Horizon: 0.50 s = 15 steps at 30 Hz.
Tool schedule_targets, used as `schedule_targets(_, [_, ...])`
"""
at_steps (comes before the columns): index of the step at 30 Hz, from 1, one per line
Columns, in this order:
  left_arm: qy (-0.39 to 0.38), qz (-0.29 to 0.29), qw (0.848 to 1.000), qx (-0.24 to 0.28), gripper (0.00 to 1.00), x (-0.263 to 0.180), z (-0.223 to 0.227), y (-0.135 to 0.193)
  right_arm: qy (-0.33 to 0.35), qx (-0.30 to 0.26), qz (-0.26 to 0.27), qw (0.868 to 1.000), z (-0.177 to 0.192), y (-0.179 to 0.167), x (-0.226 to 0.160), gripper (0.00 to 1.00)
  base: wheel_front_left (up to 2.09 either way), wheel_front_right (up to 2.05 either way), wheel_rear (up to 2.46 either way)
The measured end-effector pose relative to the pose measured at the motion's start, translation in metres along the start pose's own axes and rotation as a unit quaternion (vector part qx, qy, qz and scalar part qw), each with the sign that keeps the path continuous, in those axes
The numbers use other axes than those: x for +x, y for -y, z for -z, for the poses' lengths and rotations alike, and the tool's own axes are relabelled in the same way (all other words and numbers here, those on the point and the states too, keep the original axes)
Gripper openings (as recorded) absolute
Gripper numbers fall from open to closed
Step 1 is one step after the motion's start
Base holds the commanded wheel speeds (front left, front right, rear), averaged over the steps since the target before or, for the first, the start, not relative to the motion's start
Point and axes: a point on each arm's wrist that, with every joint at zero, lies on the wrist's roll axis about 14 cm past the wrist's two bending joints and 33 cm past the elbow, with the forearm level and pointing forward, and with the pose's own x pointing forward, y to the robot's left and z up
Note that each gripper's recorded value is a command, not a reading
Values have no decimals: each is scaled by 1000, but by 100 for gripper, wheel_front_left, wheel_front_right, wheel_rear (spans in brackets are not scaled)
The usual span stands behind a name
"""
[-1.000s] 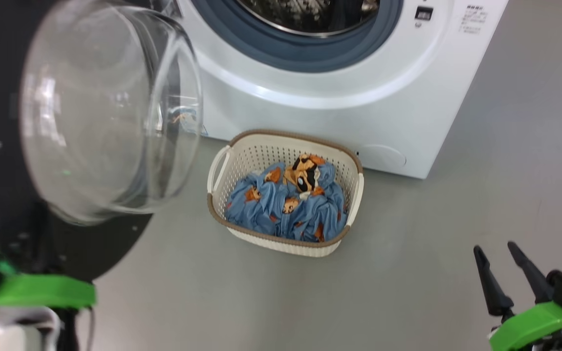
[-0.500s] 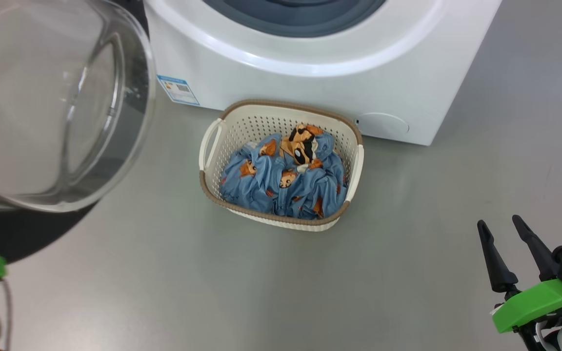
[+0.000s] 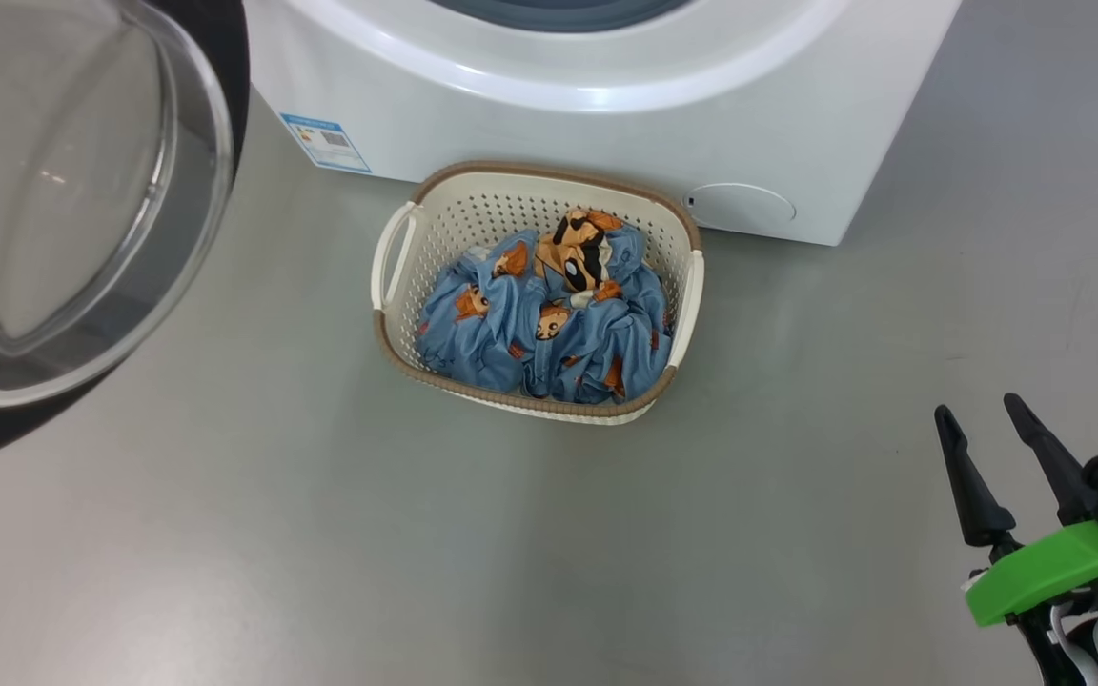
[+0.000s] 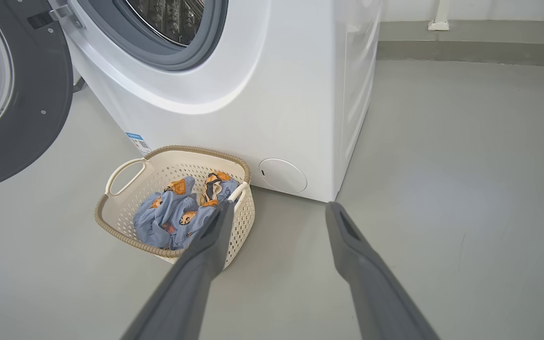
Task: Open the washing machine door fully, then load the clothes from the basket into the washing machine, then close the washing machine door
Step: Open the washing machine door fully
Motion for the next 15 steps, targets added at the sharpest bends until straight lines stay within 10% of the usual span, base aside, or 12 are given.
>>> schedule_targets(15, [-12,-8,1000,10,0,22,-3,-9,-1,-3,13,1000,0,10,-5,100,0,0,0])
